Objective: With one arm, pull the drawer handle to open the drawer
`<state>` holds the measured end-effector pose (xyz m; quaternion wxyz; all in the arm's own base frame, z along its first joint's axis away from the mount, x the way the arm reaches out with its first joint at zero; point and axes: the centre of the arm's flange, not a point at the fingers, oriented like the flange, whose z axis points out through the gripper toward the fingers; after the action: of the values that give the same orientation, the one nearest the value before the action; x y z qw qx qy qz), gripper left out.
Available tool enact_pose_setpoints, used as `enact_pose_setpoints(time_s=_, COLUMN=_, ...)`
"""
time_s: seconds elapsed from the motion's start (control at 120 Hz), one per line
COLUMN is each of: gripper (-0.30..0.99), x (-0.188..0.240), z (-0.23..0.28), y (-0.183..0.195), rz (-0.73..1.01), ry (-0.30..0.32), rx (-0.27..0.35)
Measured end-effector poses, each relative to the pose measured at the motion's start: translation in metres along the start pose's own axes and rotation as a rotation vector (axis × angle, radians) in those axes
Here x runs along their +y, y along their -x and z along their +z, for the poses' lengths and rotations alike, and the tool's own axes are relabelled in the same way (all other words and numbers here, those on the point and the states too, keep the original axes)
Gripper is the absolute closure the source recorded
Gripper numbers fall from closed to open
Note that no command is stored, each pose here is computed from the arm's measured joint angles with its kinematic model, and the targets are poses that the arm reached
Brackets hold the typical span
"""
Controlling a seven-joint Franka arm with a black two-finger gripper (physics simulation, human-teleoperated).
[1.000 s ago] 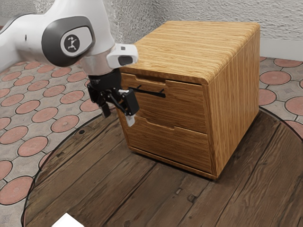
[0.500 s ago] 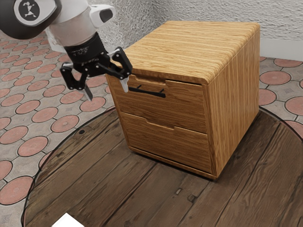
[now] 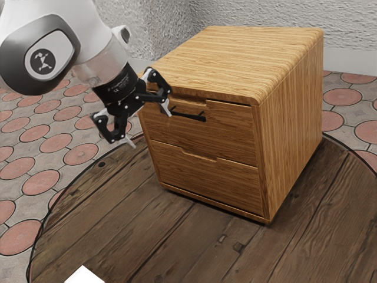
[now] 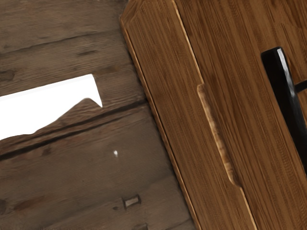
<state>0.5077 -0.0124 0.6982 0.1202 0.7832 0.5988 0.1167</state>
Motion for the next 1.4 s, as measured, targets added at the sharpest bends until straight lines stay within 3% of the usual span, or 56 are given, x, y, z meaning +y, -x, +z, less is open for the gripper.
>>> enact_pose_setpoints(time_s=0.342, gripper=0.0, x=0.005, z=0.007, y=-0.004, rz=-0.221, ry=0.083, rx=0.008)
enact_pose_setpoints(time_s=0.983, gripper=0.0, x=0.018, z=0.026, y=-0.014, rz=-0.408, ry=0.118, rx=0.009)
enact_pose_setpoints(time_s=1.4, gripper=0.0, x=0.021, z=0.044, y=-0.014, rz=-0.453, ry=0.104, rx=0.006)
